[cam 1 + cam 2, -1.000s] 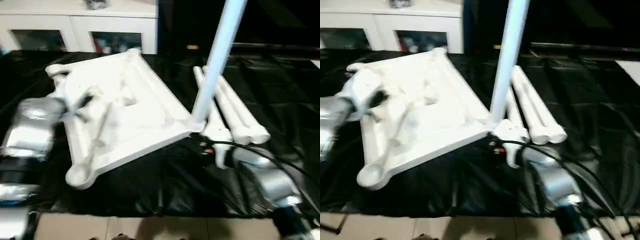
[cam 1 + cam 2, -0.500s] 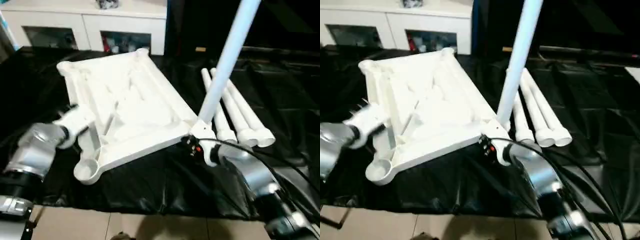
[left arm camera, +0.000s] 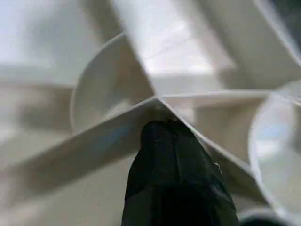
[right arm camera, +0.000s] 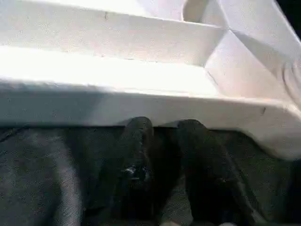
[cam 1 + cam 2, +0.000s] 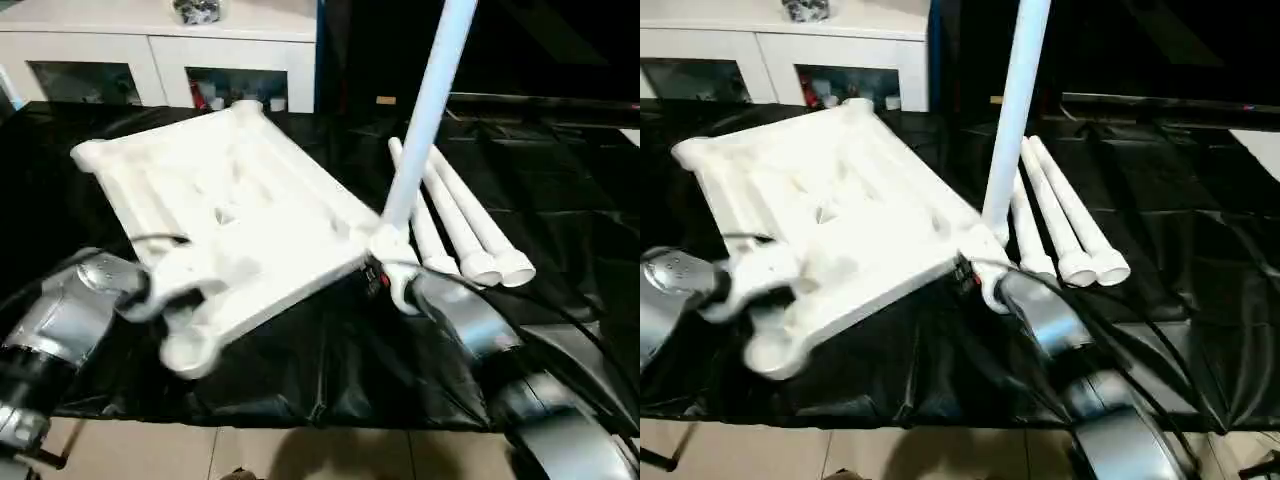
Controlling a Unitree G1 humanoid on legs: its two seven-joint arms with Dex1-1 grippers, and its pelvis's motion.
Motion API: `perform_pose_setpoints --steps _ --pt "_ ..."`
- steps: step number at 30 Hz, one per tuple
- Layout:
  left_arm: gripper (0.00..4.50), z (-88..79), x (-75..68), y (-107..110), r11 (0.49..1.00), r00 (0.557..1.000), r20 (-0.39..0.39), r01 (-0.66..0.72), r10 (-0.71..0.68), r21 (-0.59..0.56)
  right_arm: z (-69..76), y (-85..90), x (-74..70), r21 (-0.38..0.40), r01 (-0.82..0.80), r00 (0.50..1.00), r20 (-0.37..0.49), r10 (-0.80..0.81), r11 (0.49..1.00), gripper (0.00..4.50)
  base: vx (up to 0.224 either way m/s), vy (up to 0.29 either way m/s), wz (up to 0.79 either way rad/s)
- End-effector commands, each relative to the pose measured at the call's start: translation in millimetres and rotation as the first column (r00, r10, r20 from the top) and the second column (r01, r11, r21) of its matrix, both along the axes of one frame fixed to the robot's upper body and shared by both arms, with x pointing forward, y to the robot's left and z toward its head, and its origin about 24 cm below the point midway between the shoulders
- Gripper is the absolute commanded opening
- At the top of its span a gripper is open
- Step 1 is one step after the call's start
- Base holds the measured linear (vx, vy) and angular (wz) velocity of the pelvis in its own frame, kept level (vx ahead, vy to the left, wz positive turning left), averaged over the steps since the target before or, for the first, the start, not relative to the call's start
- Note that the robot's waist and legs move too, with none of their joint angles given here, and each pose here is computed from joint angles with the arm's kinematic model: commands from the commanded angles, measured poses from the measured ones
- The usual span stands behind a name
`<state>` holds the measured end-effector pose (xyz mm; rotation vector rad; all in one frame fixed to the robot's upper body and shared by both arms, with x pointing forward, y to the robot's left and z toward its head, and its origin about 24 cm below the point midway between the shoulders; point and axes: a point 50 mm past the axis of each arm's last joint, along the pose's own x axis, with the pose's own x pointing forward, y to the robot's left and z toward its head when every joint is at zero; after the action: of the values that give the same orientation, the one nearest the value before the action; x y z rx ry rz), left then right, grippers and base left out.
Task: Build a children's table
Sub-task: Rotate table base
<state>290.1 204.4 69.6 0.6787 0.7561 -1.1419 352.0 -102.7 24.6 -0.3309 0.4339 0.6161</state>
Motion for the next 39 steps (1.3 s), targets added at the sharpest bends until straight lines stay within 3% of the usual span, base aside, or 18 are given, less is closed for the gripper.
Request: perform_pose_setpoints --steps 1,4,8,11,15,18,21,22,23,25,28,29,32,39 --pt "0.00 -1.6 -4.9 -23.8 0.993 0.995 -0.038 0.088 -0.091 -0.082 13.0 14.8 6.3 0.026 -0.035 0.998 0.061 0.033 0.999 0.73 0.000 0.000 0.00" --pt "0.00 2.5 -0.8 -42.3 0.981 0.993 -0.026 0.112 -0.117 -0.158 15.8 26.6 8.0 0.049 -0.060 0.996 0.065 0.057 0.997 0.41 0.000 0.000 0.00" --pt "0.00 1.0 10.9 -54.2 0.985 0.995 0.043 0.090 -0.085 -0.147 15.2 35.5 7.9 0.051 -0.085 0.994 0.072 0.081 0.995 0.19 0.000 0.000 0.00" --pt "0.00 -1.3 31.5 -60.8 0.993 0.985 0.171 -0.003 0.023 -0.120 11.7 37.6 6.6 0.053 -0.093 0.993 0.072 0.089 0.994 0.08 0.000 0.000 0.00" --pt "0.00 -0.1 42.3 -58.9 0.993 0.965 0.247 -0.065 0.088 -0.101 11.9 33.2 8.3 0.053 -0.067 0.995 0.083 0.063 0.996 0.08 0.000 0.000 0.00" --pt "0.00 9.3 44.8 -52.1 0.988 0.951 0.284 -0.093 0.124 -0.121 22.8 11.0 18.2 0.113 0.078 0.992 0.095 -0.089 0.991 0.08 0.000 0.000 0.00" --pt "0.00 13.7 43.9 -51.9 0.984 0.949 0.285 -0.091 0.131 -0.150 27.7 4.2 21.3 0.142 0.109 0.987 0.099 -0.124 0.984 0.08 0.000 0.000 0.00" --pt "0.00 20.7 42.3 -51.2 0.978 0.946 0.291 -0.088 0.142 -0.192 37.0 -5.2 25.4 0.206 0.144 0.981 0.102 -0.167 0.968 0.23 0.000 0.000 0.00" --pt "0.33 25.0 41.7 -49.9 0.972 0.944 0.291 -0.092 0.154 -0.217 44.1 -12.2 28.3 0.246 0.162 0.975 0.107 -0.193 0.956 0.41 0.000 0.000 0.00" --pt "0.41 32.9 39.0 -47.9 0.961 0.948 0.275 -0.085 0.160 -0.264 56.5 -26.6 34.2 0.279 0.209 0.960 0.124 -0.251 0.937 0.41 0.000 0.000 0.00" --pt "0.60 43.3 38.4 -49.0 0.933 0.947 0.273 -0.063 0.168 -0.355 68.5 -47.2 42.0 0.268 0.288 0.934 0.131 -0.331 0.919 0.71 0.000 0.000 0.00" --pt "0.76 43.3 38.4 -49.0 0.933 0.947 0.273 -0.063 0.168 -0.355 68.5 -47.2 42.0 0.268 0.288 0.934 0.131 -0.331 0.919 0.82 0.000 0.000 0.00" --pt "0.89 52.7 36.2 -56.9 0.892 0.952 0.272 -0.002 0.139 -0.451 70.7 -68.2 47.3 0.217 0.400 0.898 0.101 -0.428 0.890 0.97 0.000 0.000 0.00" --pt "1.40 58.9 23.8 -69.8 0.856 0.966 0.249 0.069 0.071 -0.513 65.7 -80.8 47.1 0.178 0.488 0.866 0.021 -0.499 0.854 1.54 0.000 0.000 0.00"
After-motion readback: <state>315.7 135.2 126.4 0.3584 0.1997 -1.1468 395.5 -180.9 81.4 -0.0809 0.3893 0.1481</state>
